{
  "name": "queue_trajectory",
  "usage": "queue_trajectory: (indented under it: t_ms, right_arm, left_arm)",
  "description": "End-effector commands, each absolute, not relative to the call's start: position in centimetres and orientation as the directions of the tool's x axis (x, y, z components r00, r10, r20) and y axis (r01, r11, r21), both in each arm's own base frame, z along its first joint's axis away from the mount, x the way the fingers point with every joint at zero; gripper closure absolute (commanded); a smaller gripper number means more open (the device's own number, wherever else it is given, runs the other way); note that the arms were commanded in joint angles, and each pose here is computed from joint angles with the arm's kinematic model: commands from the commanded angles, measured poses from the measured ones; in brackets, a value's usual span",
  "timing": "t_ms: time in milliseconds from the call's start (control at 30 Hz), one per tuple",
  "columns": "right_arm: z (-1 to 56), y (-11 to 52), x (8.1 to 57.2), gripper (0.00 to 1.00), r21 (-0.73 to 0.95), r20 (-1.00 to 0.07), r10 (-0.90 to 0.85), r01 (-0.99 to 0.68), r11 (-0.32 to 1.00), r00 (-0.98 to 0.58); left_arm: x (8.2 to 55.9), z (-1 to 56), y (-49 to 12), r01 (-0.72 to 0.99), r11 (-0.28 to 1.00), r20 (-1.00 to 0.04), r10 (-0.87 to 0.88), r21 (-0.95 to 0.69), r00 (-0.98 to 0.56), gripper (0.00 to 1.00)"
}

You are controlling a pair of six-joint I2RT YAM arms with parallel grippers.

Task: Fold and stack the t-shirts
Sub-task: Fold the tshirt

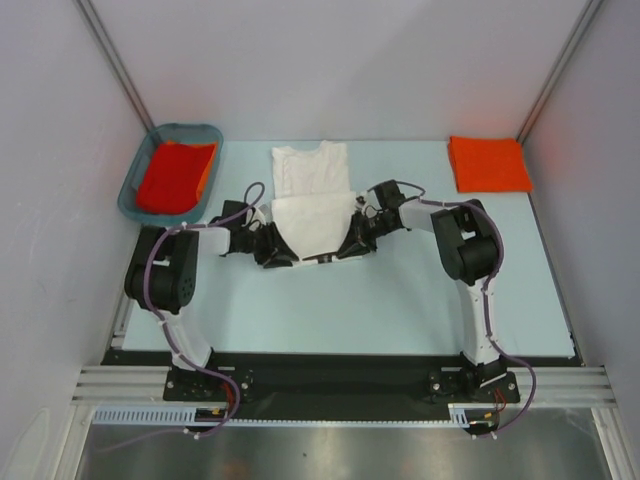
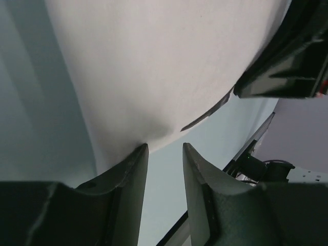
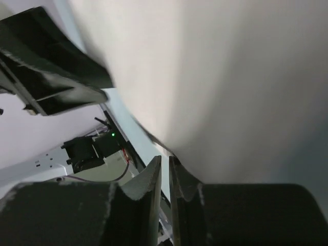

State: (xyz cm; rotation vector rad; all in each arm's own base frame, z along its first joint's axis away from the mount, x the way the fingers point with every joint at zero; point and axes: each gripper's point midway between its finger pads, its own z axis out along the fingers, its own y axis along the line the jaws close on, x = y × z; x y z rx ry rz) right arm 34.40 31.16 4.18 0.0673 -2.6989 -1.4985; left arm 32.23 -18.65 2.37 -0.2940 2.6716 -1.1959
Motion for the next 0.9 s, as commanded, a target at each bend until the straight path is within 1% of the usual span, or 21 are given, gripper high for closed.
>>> queue_trajectory:
  t_ms: [0, 67, 100, 167, 200, 233, 300, 333, 367, 400, 433, 467, 500, 533, 567, 633, 667, 700, 767, 867]
  right_arm:
    - [1.7, 27.0, 36.3, 0.84, 0.840, 0.030, 0.028, 0.040, 0.540, -0.999]
    - [-0.2, 24.2, 35.9, 0.84, 0.818, 0.064, 0.056, 0.085, 0.568, -0.996]
    - [0.0, 23.4, 35.0, 0.85, 0.810, 0.095, 0.055, 0.110, 0.576, -0.994]
    - [0.6, 22.1, 33.7, 0.85, 0.803, 0.090, 0.053, 0.104, 0.587, -0.995]
    - [1.4, 21.7, 33.4, 0.85, 0.795, 0.073, 0.063, 0.097, 0.599, -0.995]
    - [3.5, 21.5, 33.4, 0.85, 0.799, 0.024, 0.069, 0.060, 0.598, -0.997]
    - [5.4, 21.5, 32.8, 0.84, 0.803, 0.010, 0.080, 0.056, 0.594, -0.997]
    - [7.1, 21.7, 33.0, 0.83, 0.810, -0.027, 0.087, 0.030, 0.585, -0.996]
    - [7.8, 22.2, 33.1, 0.83, 0.816, -0.028, 0.096, 0.032, 0.577, -0.995]
    - [8.8, 23.5, 33.3, 0.83, 0.823, -0.059, 0.071, -0.008, 0.568, -0.996]
    - [8.9, 24.3, 33.4, 0.82, 0.825, -0.056, 0.061, -0.012, 0.566, -0.997]
    - [10.2, 26.1, 33.8, 0.82, 0.829, -0.083, 0.031, -0.051, 0.557, -0.996]
    - [10.2, 26.9, 34.0, 0.81, 0.827, -0.088, 0.023, -0.060, 0.559, -0.996]
    - [10.3, 27.9, 34.3, 0.78, 0.826, -0.098, 0.015, -0.074, 0.559, -0.995]
    - [9.2, 28.7, 34.7, 0.77, 0.824, -0.075, 0.015, -0.053, 0.565, -0.997]
    - [9.9, 31.0, 35.8, 0.77, 0.839, -0.083, 0.007, -0.066, 0.540, -0.997]
    - [9.2, 31.4, 36.4, 0.77, 0.836, -0.077, 0.016, -0.056, 0.546, -0.997]
    - [8.5, 32.0, 37.2, 0.76, 0.837, -0.059, 0.034, -0.031, 0.547, -0.998]
    - [7.6, 32.0, 38.2, 0.76, 0.827, -0.058, 0.062, -0.013, 0.562, -0.996]
    - [7.4, 31.3, 38.6, 0.76, 0.808, -0.068, 0.097, 0.002, 0.590, -0.993]
  left_arm:
    - [33.2, 0.3, -16.6, -0.092, 0.708, -0.157, -0.279, -0.700, -0.947, 0.60]
    - [32.2, -0.2, -16.3, -0.107, 0.719, -0.135, -0.272, -0.687, -0.953, 0.62]
    - [32.0, 0.5, -16.3, -0.091, 0.717, -0.155, -0.270, -0.691, -0.950, 0.62]
    - [30.5, 1.1, -16.1, -0.081, 0.720, -0.159, -0.259, -0.689, -0.953, 0.62]
    - [30.4, 3.1, -16.1, -0.037, 0.714, -0.207, -0.251, -0.699, -0.946, 0.62]
    - [29.6, 3.7, -16.0, -0.035, 0.716, -0.203, -0.244, -0.697, -0.948, 0.59]
    - [28.9, 5.3, -15.9, 0.000, 0.716, -0.238, -0.232, -0.698, -0.943, 0.57]
    - [28.8, 7.1, -16.1, 0.031, 0.705, -0.275, -0.235, -0.709, -0.932, 0.53]
    - [28.8, 8.0, -16.3, 0.033, 0.689, -0.278, -0.246, -0.724, -0.929, 0.52]
    - [28.8, 8.7, -16.5, 0.036, 0.674, -0.279, -0.255, -0.737, -0.926, 0.51]
    - [29.3, 9.9, -16.8, 0.030, 0.653, -0.284, -0.287, -0.757, -0.915, 0.51]
    - [29.6, 10.4, -17.0, 0.033, 0.636, -0.287, -0.300, -0.771, -0.910, 0.51]
    - [29.9, 10.8, -17.2, 0.032, 0.624, -0.287, -0.314, -0.781, -0.905, 0.51]
    - [30.7, 11.2, -17.3, 0.022, 0.610, -0.287, -0.341, -0.792, -0.895, 0.50]
    - [31.2, 10.9, -17.4, 0.005, 0.605, -0.273, -0.352, -0.796, -0.895, 0.50]
    - [32.6, 10.9, -17.8, -0.002, 0.575, -0.267, -0.382, -0.818, -0.885, 0.50]
    - [32.9, 9.6, -17.9, -0.037, 0.575, -0.234, -0.390, -0.817, -0.891, 0.50]
    - [33.6, 9.5, -18.1, -0.030, 0.566, -0.239, -0.396, -0.824, -0.887, 0.51]
    - [35.4, 8.7, -18.0, -0.028, 0.582, -0.257, -0.402, -0.813, -0.879, 0.52]
    - [36.3, 8.9, -17.4, -0.036, 0.606, -0.287, -0.428, -0.795, -0.857, 0.53]
